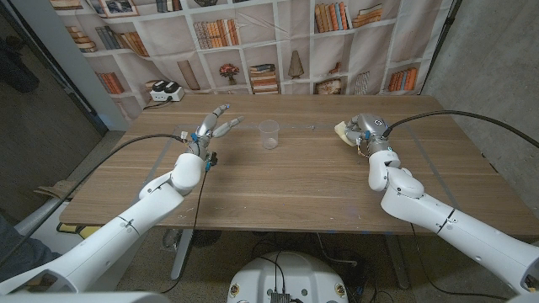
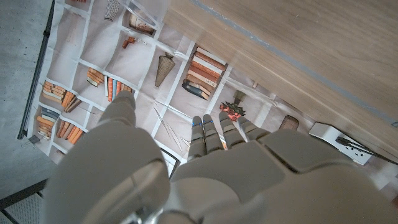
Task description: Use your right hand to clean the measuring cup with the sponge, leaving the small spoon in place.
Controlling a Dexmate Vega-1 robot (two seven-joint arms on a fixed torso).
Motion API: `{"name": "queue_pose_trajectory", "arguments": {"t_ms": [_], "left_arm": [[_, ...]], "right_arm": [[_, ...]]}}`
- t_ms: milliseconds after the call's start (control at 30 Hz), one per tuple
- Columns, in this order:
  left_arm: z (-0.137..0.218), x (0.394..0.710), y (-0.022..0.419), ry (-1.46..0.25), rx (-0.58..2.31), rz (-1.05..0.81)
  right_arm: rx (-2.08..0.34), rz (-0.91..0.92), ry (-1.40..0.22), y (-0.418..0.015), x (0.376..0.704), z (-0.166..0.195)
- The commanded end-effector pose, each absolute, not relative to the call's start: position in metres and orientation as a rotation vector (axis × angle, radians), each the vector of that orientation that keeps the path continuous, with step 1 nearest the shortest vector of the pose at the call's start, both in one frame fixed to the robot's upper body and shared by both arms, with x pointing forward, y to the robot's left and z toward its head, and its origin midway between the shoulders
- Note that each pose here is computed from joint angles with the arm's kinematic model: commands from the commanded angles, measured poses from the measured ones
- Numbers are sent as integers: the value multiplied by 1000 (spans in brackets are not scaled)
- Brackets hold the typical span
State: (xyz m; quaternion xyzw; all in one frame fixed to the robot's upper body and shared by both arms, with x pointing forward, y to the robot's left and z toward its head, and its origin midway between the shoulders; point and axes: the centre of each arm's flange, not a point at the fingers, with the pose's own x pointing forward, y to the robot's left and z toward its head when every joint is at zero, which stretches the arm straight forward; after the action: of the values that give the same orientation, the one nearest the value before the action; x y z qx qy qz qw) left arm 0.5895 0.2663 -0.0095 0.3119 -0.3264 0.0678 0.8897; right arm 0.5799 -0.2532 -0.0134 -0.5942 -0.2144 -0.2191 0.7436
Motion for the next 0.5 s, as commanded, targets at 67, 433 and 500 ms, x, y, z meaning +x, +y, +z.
{"name": "queue_pose_trajectory", "arguments": {"t_ms": [67,433,500], "left_arm": [[-16,596,252,-662,789,99],[-26,620,250,-635,858,40],[-26,622,249,-635,861,37]], "right_arm": [[-1308,-471,-495,-245,578,-8],[-1315,-460,-495,-240,580,-6],[-1313,-462,-492,-240,580,-6]]}}
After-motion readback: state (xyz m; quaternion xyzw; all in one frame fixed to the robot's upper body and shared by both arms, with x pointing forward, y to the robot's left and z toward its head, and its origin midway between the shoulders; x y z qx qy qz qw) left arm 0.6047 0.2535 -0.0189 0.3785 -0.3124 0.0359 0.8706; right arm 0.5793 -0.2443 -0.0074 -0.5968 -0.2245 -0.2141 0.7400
